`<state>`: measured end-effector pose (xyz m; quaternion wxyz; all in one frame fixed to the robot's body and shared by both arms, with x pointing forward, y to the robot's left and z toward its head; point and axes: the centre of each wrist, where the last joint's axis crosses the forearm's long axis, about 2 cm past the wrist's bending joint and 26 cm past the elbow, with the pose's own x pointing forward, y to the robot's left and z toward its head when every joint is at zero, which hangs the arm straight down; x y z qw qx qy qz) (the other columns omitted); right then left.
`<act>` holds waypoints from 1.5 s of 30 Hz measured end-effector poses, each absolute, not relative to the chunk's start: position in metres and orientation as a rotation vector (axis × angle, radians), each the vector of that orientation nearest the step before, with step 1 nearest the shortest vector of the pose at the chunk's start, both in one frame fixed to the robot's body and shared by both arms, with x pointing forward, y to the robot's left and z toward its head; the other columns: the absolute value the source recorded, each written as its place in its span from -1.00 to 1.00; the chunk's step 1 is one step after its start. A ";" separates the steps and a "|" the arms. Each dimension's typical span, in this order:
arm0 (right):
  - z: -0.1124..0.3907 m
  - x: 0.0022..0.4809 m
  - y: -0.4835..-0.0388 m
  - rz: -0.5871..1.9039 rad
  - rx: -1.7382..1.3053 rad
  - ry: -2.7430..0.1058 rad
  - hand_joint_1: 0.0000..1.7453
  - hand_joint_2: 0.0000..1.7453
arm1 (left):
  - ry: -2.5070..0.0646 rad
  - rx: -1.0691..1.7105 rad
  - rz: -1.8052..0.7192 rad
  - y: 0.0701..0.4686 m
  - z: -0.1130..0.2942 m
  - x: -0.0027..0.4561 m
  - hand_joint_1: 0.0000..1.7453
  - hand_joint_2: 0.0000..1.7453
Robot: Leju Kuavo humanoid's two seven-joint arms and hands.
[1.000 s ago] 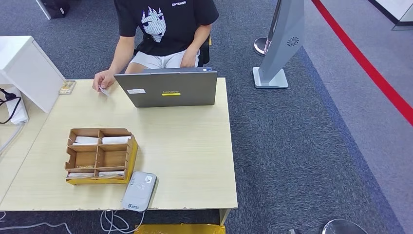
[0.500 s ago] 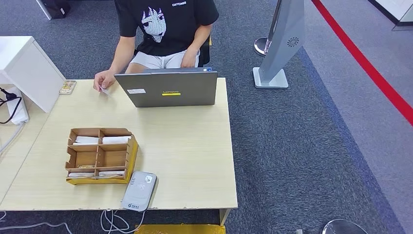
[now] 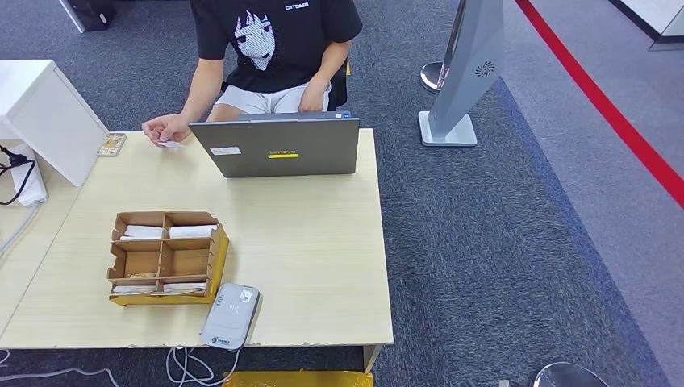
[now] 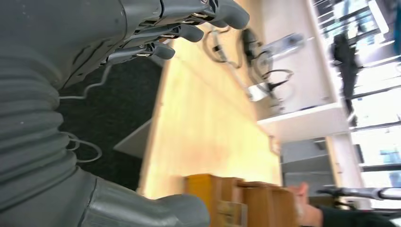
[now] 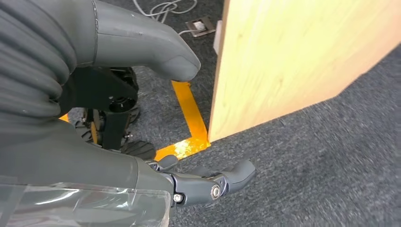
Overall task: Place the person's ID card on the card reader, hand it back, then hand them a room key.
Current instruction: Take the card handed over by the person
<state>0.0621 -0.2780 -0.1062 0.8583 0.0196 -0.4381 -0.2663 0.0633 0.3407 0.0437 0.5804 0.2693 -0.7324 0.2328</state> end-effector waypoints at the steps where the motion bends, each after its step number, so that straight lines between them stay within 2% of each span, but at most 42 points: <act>1: -0.106 0.063 -0.278 -0.566 0.039 -0.922 -1.00 1.00 | -1.738 0.640 0.542 0.340 0.050 0.065 -1.00 1.00; 9: -0.105 0.074 -0.276 -0.564 0.043 -0.968 -1.00 1.00 | -1.991 0.788 0.359 0.330 0.116 0.090 -1.00 1.00; 15: -0.103 0.085 -0.271 -0.510 0.028 -0.974 -1.00 1.00 | -2.106 1.171 0.070 0.330 0.157 0.116 -1.00 1.00; 20: -0.098 0.108 -0.261 -0.443 0.080 -0.970 -1.00 1.00 | -2.091 1.373 -0.189 0.346 0.187 0.166 -1.00 1.00; 28: -0.092 0.128 -0.251 -0.431 0.200 -0.964 -1.00 1.00 | -1.788 1.727 -0.734 0.406 0.193 0.241 -1.00 1.00; 32: -0.090 0.134 -0.249 -0.414 0.216 -0.963 -1.00 1.00 | -1.619 1.824 -0.914 0.437 0.192 0.273 -1.00 1.00; 37: -0.089 0.138 -0.246 -0.402 0.226 -0.964 -1.00 1.00 | -1.521 1.842 -0.999 0.459 0.186 0.293 -1.00 1.00; 45: -0.088 0.139 -0.244 -0.399 0.240 -0.963 -1.00 1.00 | -1.452 1.822 -1.047 0.463 0.175 0.311 -1.00 1.00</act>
